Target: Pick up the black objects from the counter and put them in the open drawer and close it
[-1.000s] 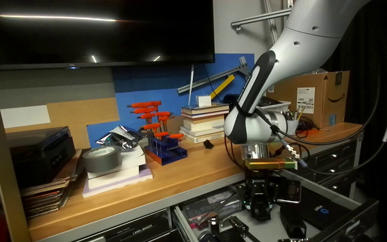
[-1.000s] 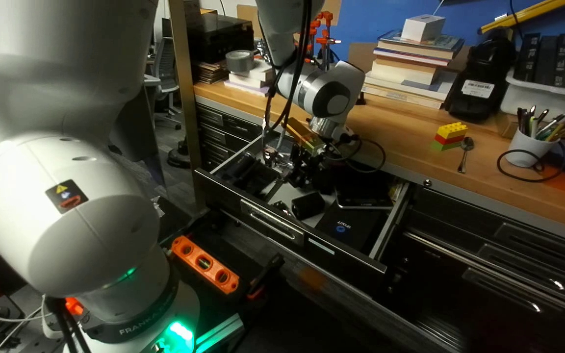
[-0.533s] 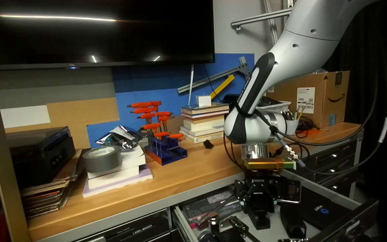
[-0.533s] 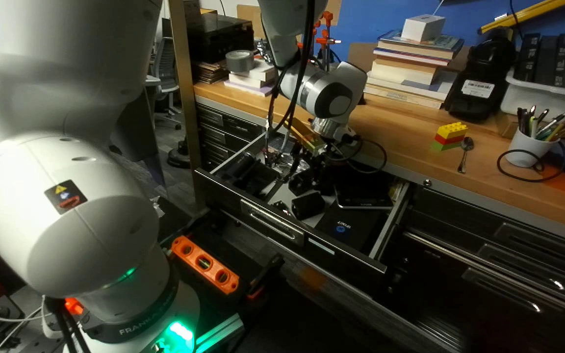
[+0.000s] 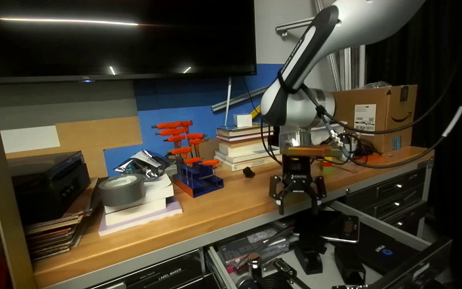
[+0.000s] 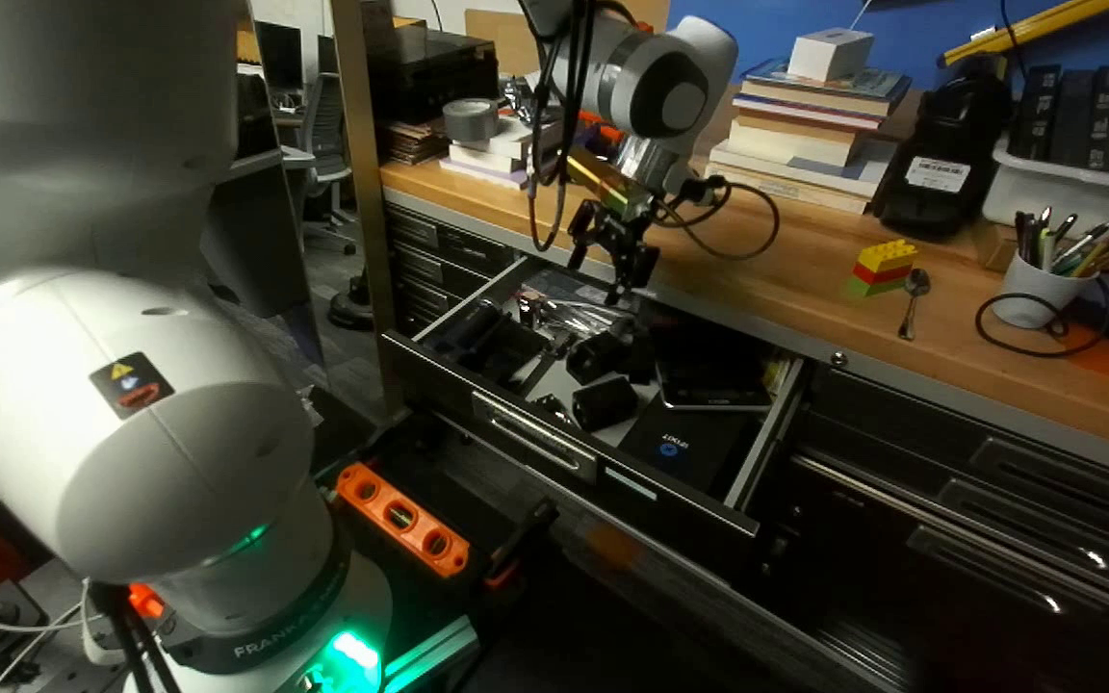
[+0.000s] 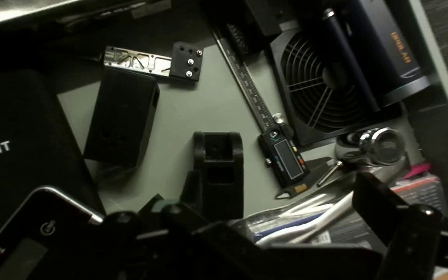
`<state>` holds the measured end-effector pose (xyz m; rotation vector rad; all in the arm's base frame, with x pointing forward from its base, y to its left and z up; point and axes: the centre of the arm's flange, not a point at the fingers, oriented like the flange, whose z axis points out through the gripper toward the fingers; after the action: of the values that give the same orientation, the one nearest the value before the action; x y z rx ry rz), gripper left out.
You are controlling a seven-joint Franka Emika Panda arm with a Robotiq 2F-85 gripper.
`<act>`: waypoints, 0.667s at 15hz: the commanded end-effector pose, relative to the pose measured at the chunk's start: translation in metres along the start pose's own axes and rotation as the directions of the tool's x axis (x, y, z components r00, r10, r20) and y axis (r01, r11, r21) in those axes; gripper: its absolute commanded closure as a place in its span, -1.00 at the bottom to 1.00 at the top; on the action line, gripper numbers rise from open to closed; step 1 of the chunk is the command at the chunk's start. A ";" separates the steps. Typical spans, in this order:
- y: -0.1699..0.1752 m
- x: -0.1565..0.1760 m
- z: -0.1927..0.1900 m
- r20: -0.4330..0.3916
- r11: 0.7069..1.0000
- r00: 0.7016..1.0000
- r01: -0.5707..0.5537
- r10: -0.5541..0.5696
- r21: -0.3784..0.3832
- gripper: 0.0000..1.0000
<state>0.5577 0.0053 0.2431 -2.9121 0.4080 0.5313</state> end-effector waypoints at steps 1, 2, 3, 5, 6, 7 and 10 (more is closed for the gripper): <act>-0.028 -0.023 -0.073 -0.025 0.999 0.999 0.040 -0.040 0.001 -1.00; -0.037 -0.026 -0.088 -0.046 0.997 0.996 0.076 -0.076 -0.006 -1.00; -0.047 -0.027 -0.102 -0.073 0.992 0.990 0.121 -0.122 -0.027 -1.00; -0.063 -0.025 -0.126 -0.146 0.977 0.967 0.202 -0.210 -0.067 -1.00; -0.072 -0.021 -0.136 -0.181 0.969 0.953 0.230 -0.243 -0.088 -1.00; -0.080 -0.019 -0.143 -0.206 0.957 0.936 0.264 -0.285 -0.123 -1.00; -0.107 -0.005 -0.155 -0.283 0.931 0.888 0.332 -0.363 -0.153 -1.00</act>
<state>0.6046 0.0621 0.3912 -3.0585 -0.0023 0.1721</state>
